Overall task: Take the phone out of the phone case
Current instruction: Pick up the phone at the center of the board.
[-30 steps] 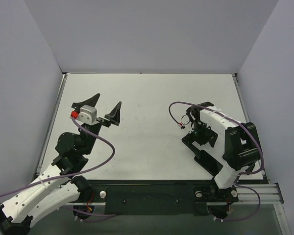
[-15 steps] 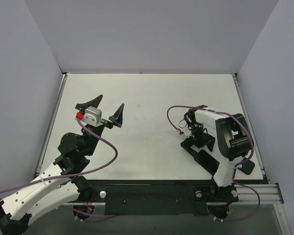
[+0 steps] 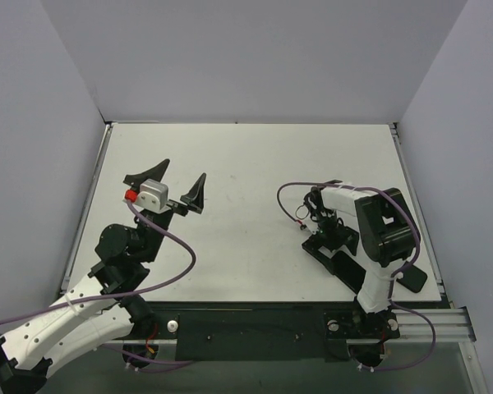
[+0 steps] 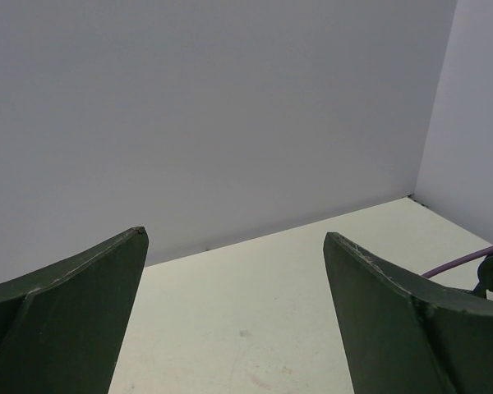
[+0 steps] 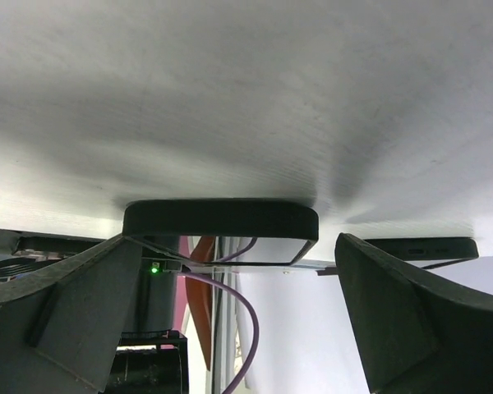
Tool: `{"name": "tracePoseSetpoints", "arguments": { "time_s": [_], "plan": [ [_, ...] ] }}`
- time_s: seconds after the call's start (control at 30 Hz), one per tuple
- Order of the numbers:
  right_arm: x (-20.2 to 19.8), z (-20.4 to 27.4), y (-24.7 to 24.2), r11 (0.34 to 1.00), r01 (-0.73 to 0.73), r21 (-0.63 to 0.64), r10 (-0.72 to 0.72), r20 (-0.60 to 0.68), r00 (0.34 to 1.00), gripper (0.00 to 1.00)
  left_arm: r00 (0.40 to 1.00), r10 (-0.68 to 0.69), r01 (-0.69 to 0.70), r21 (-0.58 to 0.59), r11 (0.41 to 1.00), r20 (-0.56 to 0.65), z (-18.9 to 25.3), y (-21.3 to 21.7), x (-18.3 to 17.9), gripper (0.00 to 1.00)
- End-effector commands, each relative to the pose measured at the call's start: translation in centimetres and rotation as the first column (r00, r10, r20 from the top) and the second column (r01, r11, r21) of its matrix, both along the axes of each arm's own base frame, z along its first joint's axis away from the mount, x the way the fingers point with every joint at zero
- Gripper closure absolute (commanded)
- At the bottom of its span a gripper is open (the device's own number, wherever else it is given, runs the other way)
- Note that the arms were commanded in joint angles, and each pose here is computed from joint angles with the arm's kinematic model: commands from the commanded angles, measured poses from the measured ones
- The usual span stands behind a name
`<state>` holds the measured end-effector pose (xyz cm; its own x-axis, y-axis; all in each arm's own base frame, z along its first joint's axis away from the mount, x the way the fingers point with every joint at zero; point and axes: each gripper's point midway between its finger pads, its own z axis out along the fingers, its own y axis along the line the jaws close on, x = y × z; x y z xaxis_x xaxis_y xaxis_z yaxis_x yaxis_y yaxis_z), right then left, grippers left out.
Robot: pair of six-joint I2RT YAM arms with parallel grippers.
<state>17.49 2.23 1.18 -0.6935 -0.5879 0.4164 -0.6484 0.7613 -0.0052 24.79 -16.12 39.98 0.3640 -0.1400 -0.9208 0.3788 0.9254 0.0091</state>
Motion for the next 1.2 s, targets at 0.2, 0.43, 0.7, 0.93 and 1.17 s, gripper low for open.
{"name": "tracePoseSetpoints", "arguments": {
  "time_s": [0.2,0.43,0.7,0.93,1.17],
  "plan": [
    [-1.8,0.6,-1.0,0.994,-0.06,-0.089,0.051,-0.092,0.994,0.06,0.999,0.027,-0.025,-0.048,0.999,0.046,1.7,1.2,-0.6,0.0],
    [-1.9,0.9,-1.1,0.99,-0.078,-0.121,0.064,-0.119,0.991,0.17,0.999,0.027,-0.024,-0.053,0.998,0.045,1.7,1.2,-0.6,0.0],
    [-2.0,0.8,-1.1,0.99,-0.095,-0.102,0.083,-0.11,0.99,0.52,0.999,0.029,-0.027,-0.047,0.999,0.038,1.4,1.1,-0.4,0.0],
    [1.5,1.3,0.5,0.995,-0.084,-0.052,0.089,0.106,0.99,0.82,0.999,0.034,-0.032,-0.04,0.999,0.031,1.1,1.0,-0.2,0.0],
    [7.0,4.4,4.0,0.997,-0.038,0.06,0.013,0.37,0.929,1.0,0.998,0.06,-0.059,-0.046,0.997,0.017,0.7,1.3,0.2,0.0]
  ]
}}
